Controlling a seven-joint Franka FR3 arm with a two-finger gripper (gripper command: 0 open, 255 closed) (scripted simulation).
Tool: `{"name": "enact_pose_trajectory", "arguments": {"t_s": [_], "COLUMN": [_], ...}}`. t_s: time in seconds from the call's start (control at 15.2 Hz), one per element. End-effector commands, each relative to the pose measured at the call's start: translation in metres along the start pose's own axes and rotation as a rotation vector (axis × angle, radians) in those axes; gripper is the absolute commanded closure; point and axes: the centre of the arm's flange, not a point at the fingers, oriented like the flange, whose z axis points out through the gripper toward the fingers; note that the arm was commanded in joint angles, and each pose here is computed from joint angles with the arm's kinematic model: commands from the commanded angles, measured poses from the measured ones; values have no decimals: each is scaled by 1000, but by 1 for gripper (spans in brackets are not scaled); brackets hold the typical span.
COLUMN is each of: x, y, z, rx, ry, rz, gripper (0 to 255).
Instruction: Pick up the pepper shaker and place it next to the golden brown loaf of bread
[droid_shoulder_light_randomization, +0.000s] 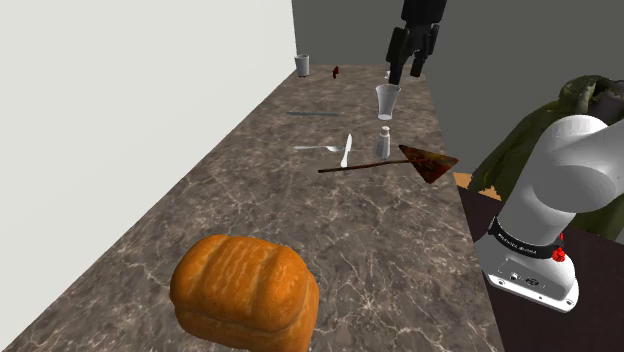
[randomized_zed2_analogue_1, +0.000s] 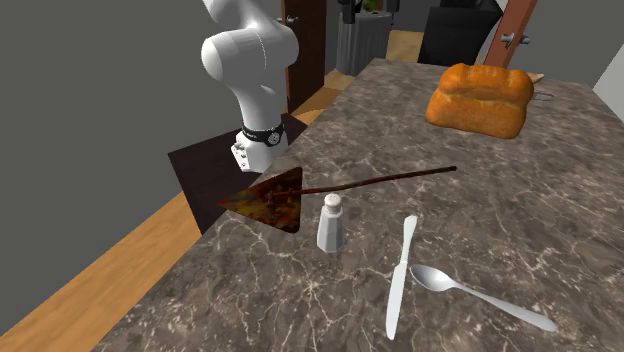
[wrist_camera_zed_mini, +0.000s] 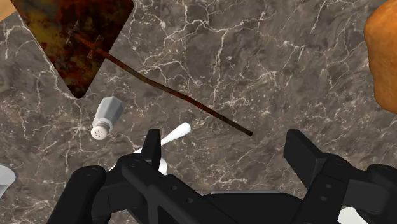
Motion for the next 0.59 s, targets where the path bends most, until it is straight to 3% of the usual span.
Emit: {"name": "enact_pose_trajectory", "arguments": {"t_s": [0.0,0.53], "x": [0,31], "y": [0,53], "z": [0,78], "rx": [0,-58], "ry": [0,30], "rz": [0,-63], "gripper": [0,0]}}
